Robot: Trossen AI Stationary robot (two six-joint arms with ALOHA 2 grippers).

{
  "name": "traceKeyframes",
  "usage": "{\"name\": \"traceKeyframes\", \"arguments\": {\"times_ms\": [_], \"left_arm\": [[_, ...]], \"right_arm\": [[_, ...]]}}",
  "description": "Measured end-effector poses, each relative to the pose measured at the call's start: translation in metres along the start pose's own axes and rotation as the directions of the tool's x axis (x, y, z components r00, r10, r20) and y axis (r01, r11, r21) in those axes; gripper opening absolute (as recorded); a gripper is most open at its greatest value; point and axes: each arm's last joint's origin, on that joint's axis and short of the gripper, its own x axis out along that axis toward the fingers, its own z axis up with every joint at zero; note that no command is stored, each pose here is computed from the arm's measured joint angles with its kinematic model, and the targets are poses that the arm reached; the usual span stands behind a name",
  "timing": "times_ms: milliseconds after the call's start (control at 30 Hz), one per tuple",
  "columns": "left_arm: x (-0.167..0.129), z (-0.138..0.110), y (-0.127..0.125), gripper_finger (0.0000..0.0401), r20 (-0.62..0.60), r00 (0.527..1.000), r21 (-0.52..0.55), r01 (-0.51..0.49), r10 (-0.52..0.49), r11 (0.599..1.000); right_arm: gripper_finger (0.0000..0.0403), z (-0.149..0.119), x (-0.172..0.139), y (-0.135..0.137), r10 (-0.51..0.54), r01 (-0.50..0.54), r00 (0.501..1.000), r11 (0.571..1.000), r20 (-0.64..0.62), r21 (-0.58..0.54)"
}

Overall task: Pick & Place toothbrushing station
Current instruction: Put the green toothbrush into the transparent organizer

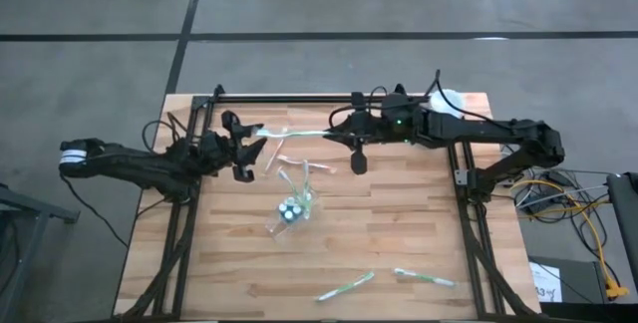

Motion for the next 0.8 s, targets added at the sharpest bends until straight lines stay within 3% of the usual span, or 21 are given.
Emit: {"name": "traceKeyframes", "arguments": {"times_ms": [800], "left_arm": [[0.0043,0.0036,-0.0005,0.0179,0.013,1.000,-0.047,0.003,-0.003,0.999]], "right_arm": [[0.0023,0.0008,0.0018,-0.0002,0.001,-0.002,1.000,1.000,0.014,0.017]]}}
